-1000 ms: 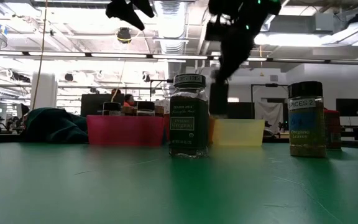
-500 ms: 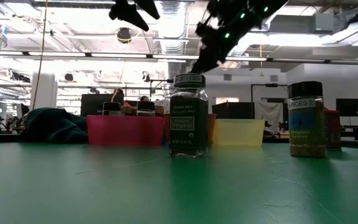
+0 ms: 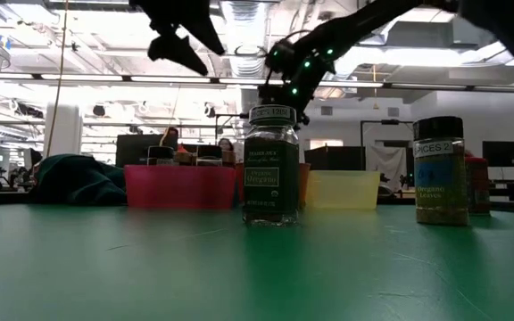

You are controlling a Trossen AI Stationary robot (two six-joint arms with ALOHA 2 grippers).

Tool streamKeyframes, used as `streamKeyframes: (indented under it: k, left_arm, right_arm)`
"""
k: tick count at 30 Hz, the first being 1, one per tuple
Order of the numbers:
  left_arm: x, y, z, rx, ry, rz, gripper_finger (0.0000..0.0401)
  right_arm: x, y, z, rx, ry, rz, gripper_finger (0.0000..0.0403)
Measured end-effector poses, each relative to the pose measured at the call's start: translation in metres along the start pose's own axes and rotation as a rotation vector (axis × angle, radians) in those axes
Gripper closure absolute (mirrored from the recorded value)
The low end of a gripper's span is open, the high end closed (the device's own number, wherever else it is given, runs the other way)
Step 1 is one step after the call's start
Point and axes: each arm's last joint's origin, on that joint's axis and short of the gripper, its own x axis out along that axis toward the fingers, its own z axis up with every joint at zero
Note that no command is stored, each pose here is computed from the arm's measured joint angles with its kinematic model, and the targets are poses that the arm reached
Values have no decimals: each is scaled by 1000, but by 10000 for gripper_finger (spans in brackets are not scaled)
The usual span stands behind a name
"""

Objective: Sort spices by type
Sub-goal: Put the top green seasoning bottle into the orange bin, then put the green seasoning bottle into the orange bin

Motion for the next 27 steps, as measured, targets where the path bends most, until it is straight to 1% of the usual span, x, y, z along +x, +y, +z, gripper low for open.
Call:
streamKeyframes:
  k: [3,7,12,15,18,21,23,27]
  left_arm:
    - [-14,4,3,-16,-43,19,118]
    - [-37,12,5,-44,-99,41,118]
    - [-57,19,5,-68,-131,38,118]
    - [-62,21,5,-52,-142,41,118]
    - [-62,21,5,-18,-140,44,118]
    - [-61,21,4,53,-134,52,118]
    - [-60,22,5,115,-133,68,118]
    - [-51,29,6,253,-123,172,118]
  right_arm:
    - [12,1,-2,-10,79,13,168]
    - [19,2,-4,-12,112,19,151]
    - [17,1,-6,-12,130,23,119]
    - [11,-1,-5,-7,125,23,102]
    - [-6,-3,-2,6,114,21,90]
    - [-37,-1,3,10,87,21,86]
    - [-60,7,6,12,64,32,86]
    - [-100,36,13,-2,-20,88,86]
